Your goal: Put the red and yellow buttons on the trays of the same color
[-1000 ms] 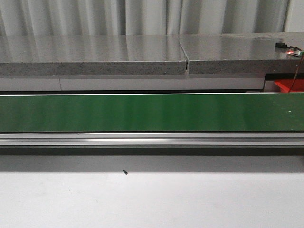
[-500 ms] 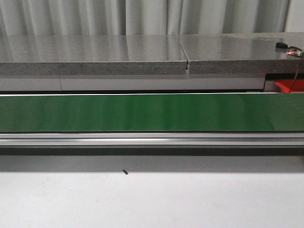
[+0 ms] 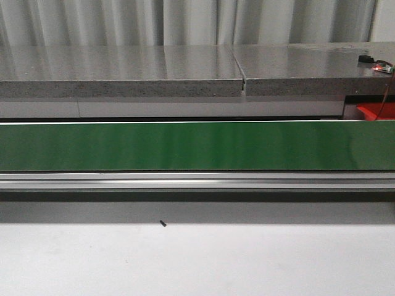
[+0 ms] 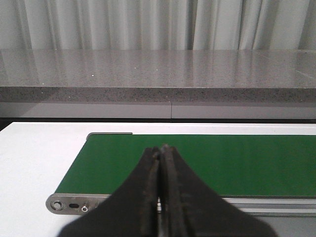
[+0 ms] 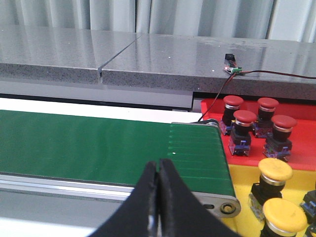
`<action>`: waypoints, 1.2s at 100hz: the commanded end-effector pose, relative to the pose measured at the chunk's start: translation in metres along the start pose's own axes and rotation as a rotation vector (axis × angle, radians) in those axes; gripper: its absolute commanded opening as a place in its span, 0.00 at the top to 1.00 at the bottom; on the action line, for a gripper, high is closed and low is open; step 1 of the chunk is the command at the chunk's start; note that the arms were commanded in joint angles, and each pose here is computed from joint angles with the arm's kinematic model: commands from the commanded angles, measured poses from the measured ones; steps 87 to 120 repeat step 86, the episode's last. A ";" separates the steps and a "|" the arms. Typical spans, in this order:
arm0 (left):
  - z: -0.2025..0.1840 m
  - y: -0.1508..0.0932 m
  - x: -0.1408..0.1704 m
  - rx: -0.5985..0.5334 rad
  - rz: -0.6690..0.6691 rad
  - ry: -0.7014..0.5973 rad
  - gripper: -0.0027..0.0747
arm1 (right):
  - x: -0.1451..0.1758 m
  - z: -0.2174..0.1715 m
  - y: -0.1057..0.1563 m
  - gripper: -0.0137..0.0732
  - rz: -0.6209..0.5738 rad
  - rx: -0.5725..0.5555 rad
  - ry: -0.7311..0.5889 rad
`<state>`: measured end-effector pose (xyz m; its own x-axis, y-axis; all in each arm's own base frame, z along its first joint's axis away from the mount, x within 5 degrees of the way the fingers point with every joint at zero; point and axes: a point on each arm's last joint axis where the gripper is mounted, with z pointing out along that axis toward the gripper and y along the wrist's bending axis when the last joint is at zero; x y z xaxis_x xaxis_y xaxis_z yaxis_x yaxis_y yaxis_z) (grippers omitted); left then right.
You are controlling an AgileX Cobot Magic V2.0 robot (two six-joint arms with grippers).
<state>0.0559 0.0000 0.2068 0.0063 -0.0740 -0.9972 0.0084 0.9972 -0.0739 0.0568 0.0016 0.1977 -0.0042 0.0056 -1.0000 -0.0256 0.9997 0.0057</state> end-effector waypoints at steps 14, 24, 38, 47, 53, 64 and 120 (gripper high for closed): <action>-0.001 -0.001 0.002 0.026 -0.019 -0.079 0.99 | -0.014 -0.003 0.000 0.92 -0.009 0.003 -0.117; -0.001 -0.001 0.002 0.026 -0.019 -0.079 0.99 | -0.014 -0.003 0.000 0.92 -0.009 0.003 -0.117; -0.001 -0.001 0.002 0.026 -0.019 -0.079 0.99 | -0.014 -0.003 0.000 0.92 -0.009 0.003 -0.117; -0.001 -0.001 0.002 0.026 -0.019 -0.079 0.99 | -0.014 -0.003 0.000 0.92 -0.009 0.003 -0.117; -0.001 -0.001 0.002 0.026 -0.019 -0.079 0.99 | -0.014 -0.003 0.000 0.92 -0.009 0.003 -0.117; -0.001 -0.001 0.002 0.026 -0.019 -0.079 0.99 | -0.014 -0.003 0.000 0.92 -0.009 0.003 -0.117; -0.001 -0.001 0.002 0.026 -0.019 -0.079 0.99 | -0.014 -0.003 0.000 0.92 -0.009 0.003 -0.117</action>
